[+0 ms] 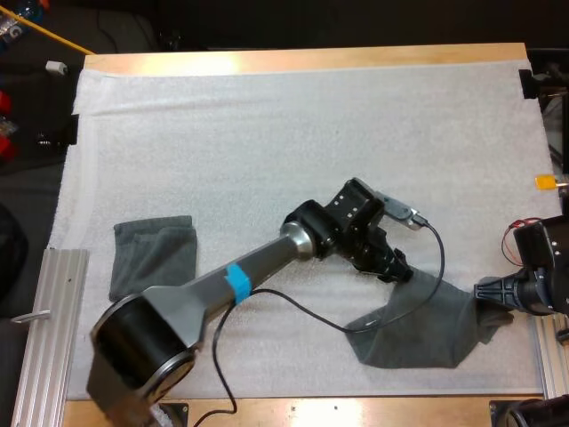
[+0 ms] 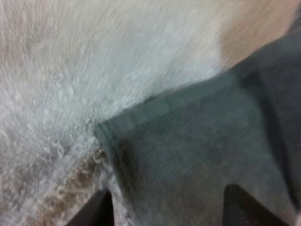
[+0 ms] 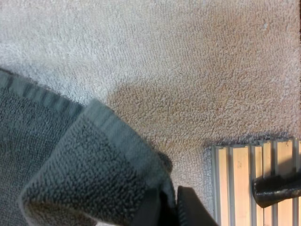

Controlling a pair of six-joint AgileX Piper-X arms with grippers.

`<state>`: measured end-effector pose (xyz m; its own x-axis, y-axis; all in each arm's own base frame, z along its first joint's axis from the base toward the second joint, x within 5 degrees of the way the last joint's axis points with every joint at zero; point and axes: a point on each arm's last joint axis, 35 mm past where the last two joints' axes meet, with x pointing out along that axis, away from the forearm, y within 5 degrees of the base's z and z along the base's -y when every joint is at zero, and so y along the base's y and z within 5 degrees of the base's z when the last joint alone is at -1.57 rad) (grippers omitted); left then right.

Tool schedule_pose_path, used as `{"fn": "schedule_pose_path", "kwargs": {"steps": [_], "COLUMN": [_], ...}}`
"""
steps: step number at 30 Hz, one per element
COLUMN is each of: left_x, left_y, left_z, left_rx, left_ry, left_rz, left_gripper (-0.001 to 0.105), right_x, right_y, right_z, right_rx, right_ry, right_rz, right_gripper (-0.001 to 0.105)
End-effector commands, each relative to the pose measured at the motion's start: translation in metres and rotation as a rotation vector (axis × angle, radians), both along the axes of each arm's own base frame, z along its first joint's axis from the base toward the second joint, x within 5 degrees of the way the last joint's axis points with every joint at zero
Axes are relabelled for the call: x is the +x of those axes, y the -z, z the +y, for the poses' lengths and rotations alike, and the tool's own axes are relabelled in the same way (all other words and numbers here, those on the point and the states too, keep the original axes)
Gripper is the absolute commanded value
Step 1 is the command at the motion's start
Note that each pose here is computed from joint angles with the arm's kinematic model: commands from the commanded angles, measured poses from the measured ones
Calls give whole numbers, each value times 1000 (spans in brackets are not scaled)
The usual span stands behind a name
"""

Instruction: Pick towel from pile, fold and stack

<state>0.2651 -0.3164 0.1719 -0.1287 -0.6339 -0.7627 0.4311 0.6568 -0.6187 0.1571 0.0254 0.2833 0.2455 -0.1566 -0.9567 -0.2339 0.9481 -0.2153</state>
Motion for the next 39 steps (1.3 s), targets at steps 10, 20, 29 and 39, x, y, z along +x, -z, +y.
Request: {"fn": "schedule_pose_path", "kwargs": {"steps": [10,20,29,39], "left_x": [7,14,12,7], "left_y": [19,29,28,38], "left_z": [-21,-32,-38,-45], "left_rx": [93,151,149,148], "left_ry": [-8,2,17,30], "left_rz": [16,74,85,168], "left_gripper": [50,50,50,50], "right_x": [1,1,1,1], "right_y": [-2,-2,-2,-2], "right_z": [0,0,0,0], "right_rx": [11,9,9,9], "right_ry": [5,-2,-2,-2], "right_rz": [-23,-22,-22,-22], "right_gripper": [0,0,0,0]}}
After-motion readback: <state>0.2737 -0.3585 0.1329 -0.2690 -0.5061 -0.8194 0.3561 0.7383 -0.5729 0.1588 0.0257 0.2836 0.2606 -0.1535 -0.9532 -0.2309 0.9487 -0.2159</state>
